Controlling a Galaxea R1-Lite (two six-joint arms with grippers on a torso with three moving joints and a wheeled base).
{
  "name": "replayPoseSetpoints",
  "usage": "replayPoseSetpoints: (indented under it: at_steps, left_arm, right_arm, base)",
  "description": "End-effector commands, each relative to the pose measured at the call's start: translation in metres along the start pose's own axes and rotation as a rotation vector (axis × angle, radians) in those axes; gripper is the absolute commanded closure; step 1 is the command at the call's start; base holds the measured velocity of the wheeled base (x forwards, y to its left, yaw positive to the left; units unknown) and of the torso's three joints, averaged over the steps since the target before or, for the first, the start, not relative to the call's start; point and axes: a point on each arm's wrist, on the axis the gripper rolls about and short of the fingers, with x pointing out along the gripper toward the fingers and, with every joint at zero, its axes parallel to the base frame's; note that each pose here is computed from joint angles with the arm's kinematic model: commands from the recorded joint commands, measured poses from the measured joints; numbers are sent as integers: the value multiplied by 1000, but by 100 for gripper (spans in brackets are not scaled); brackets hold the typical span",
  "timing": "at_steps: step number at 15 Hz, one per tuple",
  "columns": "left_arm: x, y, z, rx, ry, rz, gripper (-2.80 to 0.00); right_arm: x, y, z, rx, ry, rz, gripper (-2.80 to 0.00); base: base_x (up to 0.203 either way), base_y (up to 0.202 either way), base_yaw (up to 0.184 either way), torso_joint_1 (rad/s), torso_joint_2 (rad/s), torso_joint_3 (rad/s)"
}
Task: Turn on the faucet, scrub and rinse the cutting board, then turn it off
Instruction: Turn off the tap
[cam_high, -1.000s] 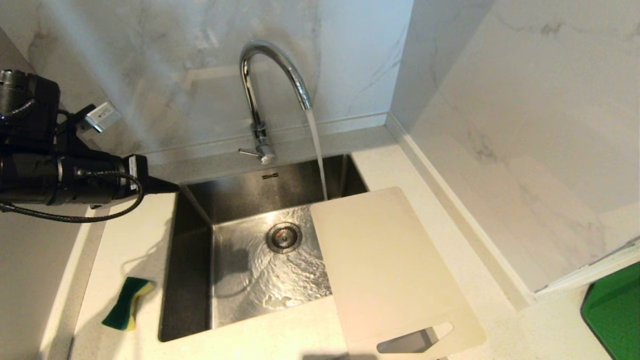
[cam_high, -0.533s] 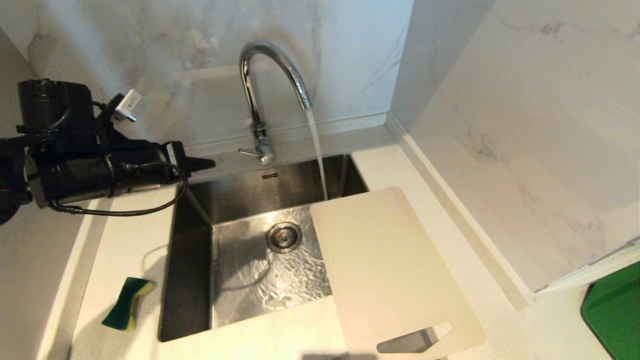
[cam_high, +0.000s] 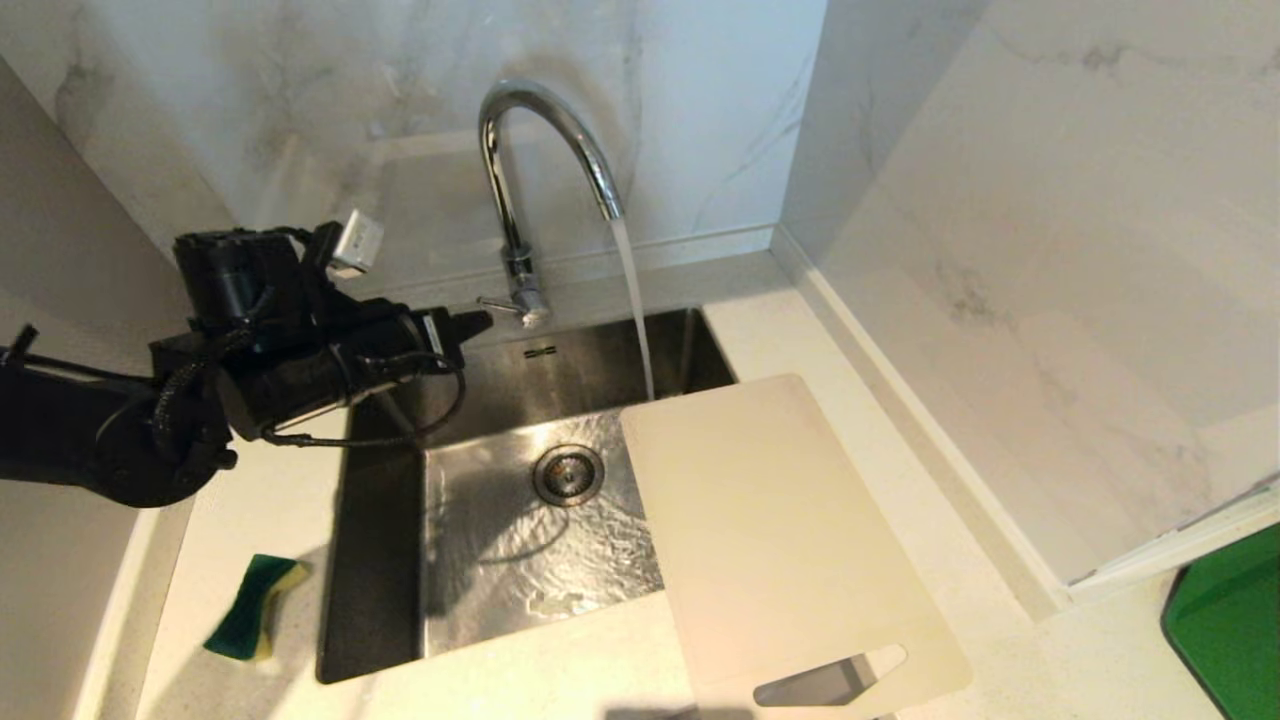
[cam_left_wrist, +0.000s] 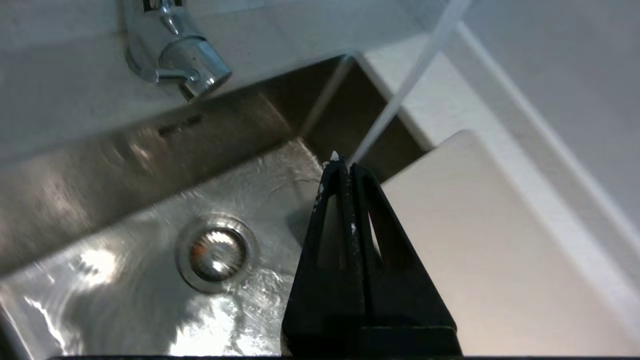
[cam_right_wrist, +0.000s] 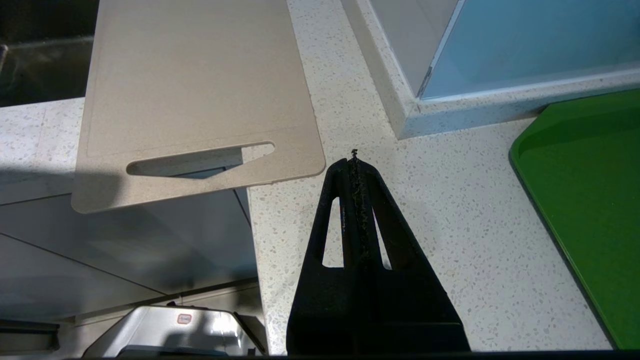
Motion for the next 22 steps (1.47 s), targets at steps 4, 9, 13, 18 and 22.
replayPoseSetpoints:
  at_steps: [4,9,13,18,22]
  left_arm:
    - [37,17,-43,120,-20,-3,0]
    - [41,18,-44,181,-67,18,0]
    - [42,21,-53,223,-131,21,0]
    - [59,32,-73,234,-131,20,0]
    - [77,39,-67,260,-180,28,0]
  right_arm:
    - [0,0,0,-1,1,1,0]
    - [0,0,0,-2,2,3,0]
    - [0,0,0,-2,1,2,0]
    - [0,0,0,-52,6,6,0]
    - [0,0,0,-54,6,6,0]
  base:
    - [0,0,0,0,0,0]
    - [0,0,0,0,0,0]
    - [0,0,0,0,0,0]
    - [0,0,0,0,0,0]
    - [0,0,0,0,0,0]
